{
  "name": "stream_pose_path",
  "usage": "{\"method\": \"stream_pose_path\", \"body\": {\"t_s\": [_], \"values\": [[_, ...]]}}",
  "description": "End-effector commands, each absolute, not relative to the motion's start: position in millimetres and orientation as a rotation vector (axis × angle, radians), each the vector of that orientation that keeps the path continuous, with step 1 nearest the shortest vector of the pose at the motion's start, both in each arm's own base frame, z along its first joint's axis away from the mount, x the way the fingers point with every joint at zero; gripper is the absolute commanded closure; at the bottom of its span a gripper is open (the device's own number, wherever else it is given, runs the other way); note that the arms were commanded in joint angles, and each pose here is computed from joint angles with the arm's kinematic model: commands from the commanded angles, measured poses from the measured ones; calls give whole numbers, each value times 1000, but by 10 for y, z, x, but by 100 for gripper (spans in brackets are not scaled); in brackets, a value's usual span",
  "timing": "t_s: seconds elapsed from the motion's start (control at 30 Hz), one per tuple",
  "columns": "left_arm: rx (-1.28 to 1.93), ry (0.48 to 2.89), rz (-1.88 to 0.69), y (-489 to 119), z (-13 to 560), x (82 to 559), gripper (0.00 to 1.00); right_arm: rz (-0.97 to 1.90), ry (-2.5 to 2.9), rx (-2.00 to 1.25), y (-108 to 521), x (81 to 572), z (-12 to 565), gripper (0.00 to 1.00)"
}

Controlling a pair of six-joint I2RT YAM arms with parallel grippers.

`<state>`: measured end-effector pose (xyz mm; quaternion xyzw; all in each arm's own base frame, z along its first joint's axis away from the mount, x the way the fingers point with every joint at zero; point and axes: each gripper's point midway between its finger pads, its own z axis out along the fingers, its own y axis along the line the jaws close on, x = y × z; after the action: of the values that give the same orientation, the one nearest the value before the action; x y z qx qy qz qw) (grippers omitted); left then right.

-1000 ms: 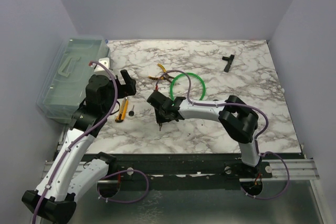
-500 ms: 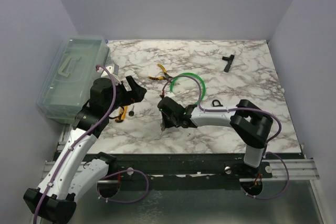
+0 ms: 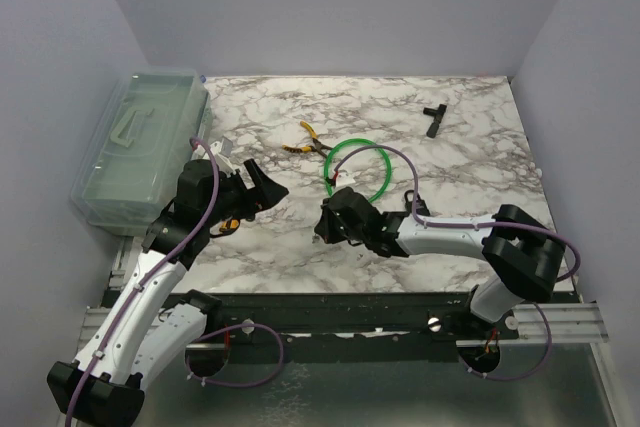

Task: Unlock with the key

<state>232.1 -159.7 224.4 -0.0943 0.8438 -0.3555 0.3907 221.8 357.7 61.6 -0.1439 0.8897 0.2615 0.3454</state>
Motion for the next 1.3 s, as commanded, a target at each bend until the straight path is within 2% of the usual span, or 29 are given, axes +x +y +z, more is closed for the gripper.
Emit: {"method": "stream_pose_path", "body": {"t_s": [0.0,0.37,0.6,0.8,0.83,0.97,1.03,1.17,1.27], "values": [[-267,2200,-977,-1668,2122,2216,16,781,2191,-294,3630,2311,943,100],[-335,2218,-1111,-1810,2003,2183,22,833,2128,-285,3600,2298,1160,100],[-244,2170,-939,-1628,2085,2267,24,711,2306,-413,3435,2096,600,100],[-196,2218,-875,-1627,1983,2375,24,669,2449,-471,3260,1849,244,98],[-172,2220,-870,-1636,2020,2384,24,669,2459,-467,3215,1816,236,94],[-89,2201,-735,-1514,2147,2500,21,631,2508,-449,2995,1682,217,61],[-75,2199,-655,-1427,2123,2558,20,607,2527,-451,2899,1632,228,50],[-80,2218,-608,-1377,2034,2584,20,603,2518,-532,2858,1585,338,38],[-74,2212,-609,-1375,2047,2579,20,611,2502,-607,2895,1579,401,37]]}}
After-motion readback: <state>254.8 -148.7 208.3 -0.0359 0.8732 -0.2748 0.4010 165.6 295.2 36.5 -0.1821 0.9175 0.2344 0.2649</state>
